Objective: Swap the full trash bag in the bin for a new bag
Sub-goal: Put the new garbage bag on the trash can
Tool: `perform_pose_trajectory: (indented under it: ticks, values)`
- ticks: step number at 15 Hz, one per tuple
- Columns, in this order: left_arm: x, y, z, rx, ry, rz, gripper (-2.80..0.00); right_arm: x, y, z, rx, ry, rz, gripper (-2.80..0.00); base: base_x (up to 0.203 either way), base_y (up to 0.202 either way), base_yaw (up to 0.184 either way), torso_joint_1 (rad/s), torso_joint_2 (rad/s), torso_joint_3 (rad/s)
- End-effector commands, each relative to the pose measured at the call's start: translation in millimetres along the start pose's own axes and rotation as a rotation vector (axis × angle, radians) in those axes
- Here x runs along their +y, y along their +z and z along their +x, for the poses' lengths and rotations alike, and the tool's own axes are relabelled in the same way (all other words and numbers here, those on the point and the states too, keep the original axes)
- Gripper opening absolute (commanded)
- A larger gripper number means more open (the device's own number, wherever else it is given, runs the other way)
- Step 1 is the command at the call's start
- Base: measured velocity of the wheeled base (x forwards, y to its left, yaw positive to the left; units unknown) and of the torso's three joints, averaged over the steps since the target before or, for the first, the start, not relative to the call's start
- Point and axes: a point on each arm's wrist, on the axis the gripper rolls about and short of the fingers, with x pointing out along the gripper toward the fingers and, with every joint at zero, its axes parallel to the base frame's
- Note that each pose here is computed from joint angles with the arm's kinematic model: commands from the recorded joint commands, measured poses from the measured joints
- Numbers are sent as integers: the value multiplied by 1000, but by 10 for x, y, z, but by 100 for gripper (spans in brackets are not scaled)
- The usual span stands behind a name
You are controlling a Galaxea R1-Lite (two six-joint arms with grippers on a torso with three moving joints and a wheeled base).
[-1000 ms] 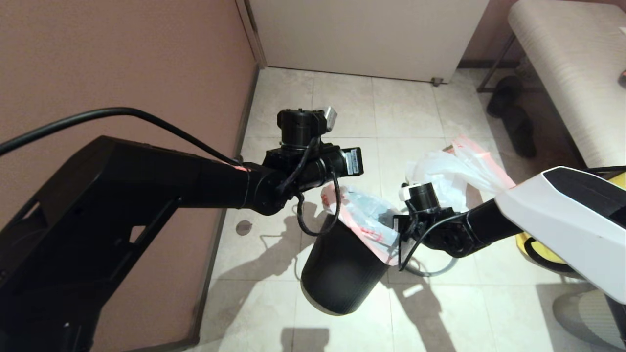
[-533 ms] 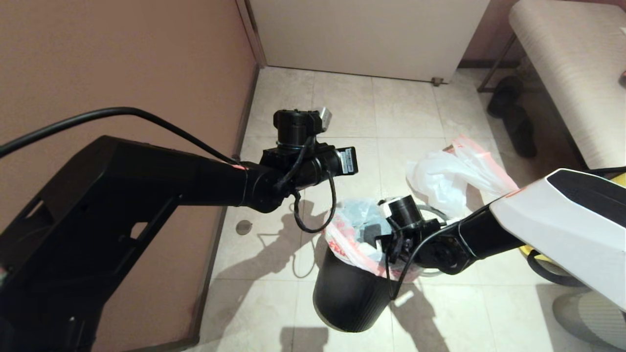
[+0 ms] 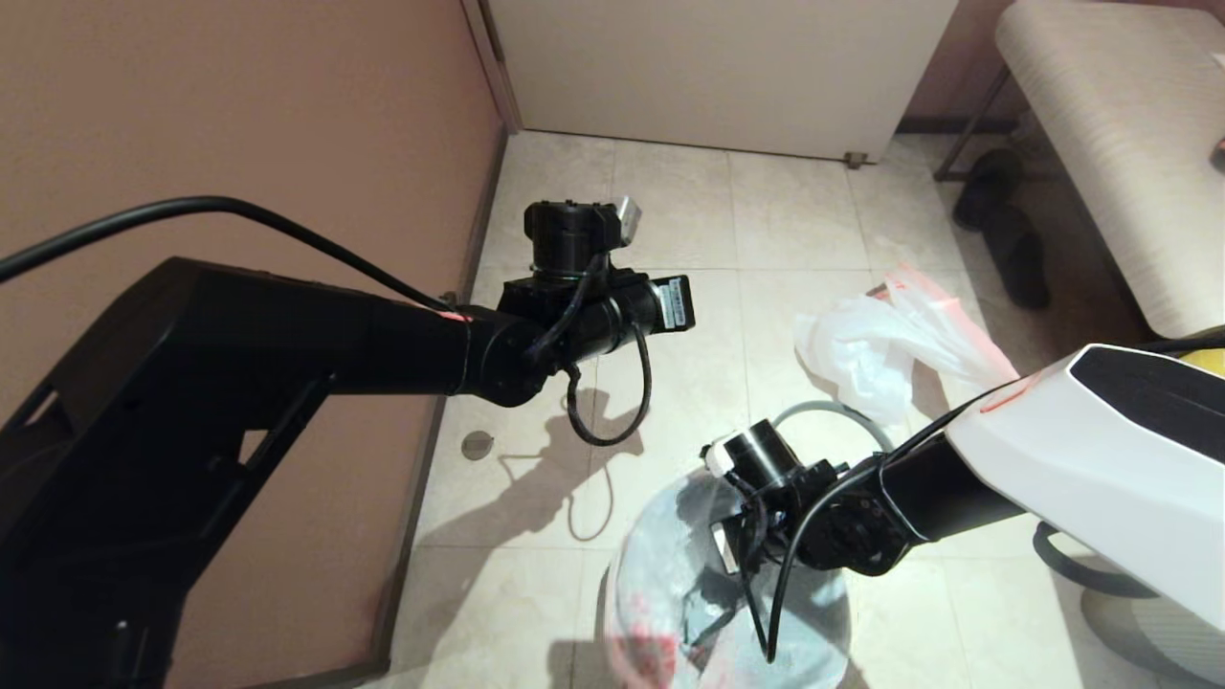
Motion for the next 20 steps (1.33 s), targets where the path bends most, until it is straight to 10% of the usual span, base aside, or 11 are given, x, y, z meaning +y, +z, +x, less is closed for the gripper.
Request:
perform_pose_trajectory:
  ticks: [1, 10, 14, 20]
  values:
    - [-12, 23, -15, -7, -4, -1, -280, 61, -15, -49, -3, 17, -11, -280, 0, 0, 0, 0, 0, 0]
    - [-15, 56, -40, -13, -4, 0, -280, -283, 217, -995, -65, -41, -51, -280, 0, 0, 0, 0, 0, 0]
    - [-7, 80, -51, -19, -1, 0, -280, -796, -5, -677, 211, -278, -220, -280, 0, 0, 0, 0, 0, 0]
    - [69, 127, -50, -34, 15, -1, -280, -622, -381, 75, 495, -156, -310, -280, 0, 0, 0, 0, 0, 0]
